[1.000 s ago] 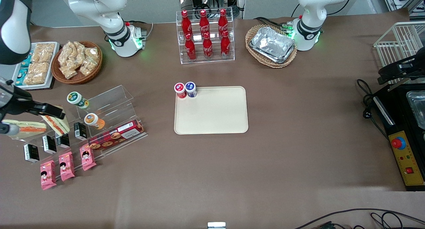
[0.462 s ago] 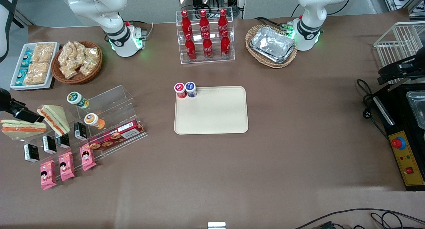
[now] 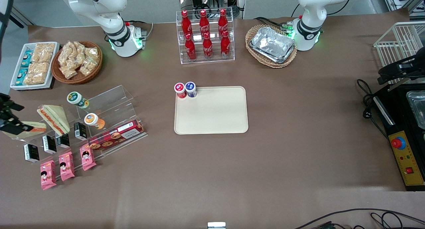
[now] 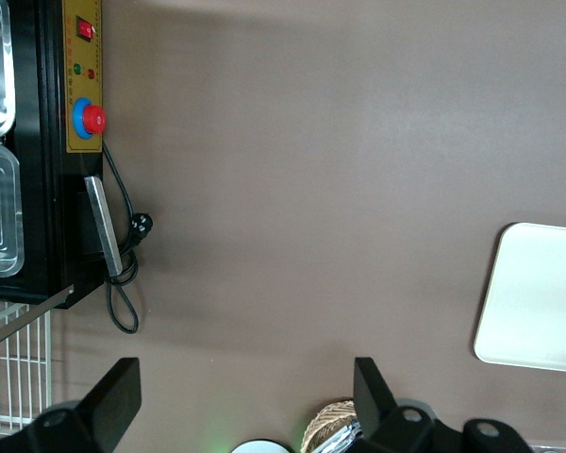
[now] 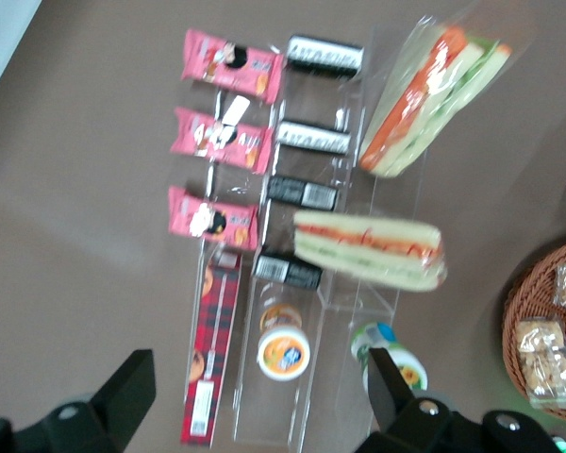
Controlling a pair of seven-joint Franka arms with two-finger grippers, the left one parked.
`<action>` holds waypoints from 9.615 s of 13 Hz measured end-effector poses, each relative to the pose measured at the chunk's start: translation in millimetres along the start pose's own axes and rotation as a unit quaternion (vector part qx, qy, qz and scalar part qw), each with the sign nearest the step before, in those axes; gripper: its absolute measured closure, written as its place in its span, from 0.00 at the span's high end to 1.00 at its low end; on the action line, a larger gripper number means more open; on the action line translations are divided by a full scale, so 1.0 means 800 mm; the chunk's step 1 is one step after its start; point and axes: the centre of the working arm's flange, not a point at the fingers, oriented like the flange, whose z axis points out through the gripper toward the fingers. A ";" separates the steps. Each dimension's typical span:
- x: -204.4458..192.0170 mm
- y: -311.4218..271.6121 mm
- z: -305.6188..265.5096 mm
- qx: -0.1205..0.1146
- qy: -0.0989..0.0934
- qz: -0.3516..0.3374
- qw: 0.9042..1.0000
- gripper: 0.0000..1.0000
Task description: Place sandwich on tray
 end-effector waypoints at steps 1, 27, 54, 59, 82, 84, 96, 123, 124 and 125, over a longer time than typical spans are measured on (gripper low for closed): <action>0.016 0.012 0.005 -0.002 0.003 0.006 1.000 1.00; 0.174 0.146 0.177 -0.039 0.030 -0.019 0.999 1.00; 0.185 0.175 0.181 0.040 0.016 -0.008 0.999 1.00; 0.192 0.175 0.198 0.051 0.018 -0.024 0.998 1.00; 0.214 0.122 0.122 0.018 0.006 -0.296 0.955 0.30; 0.195 0.082 0.109 -0.030 0.010 -0.382 0.924 0.30; -0.072 -0.164 0.011 0.007 0.026 -0.793 0.609 0.32; -0.721 -0.352 0.344 -0.031 -0.001 -0.997 0.073 0.31; -0.724 -0.352 0.349 -0.033 0.004 -0.997 0.067 0.32; -0.729 -0.350 0.355 -0.033 0.007 -0.997 0.063 0.32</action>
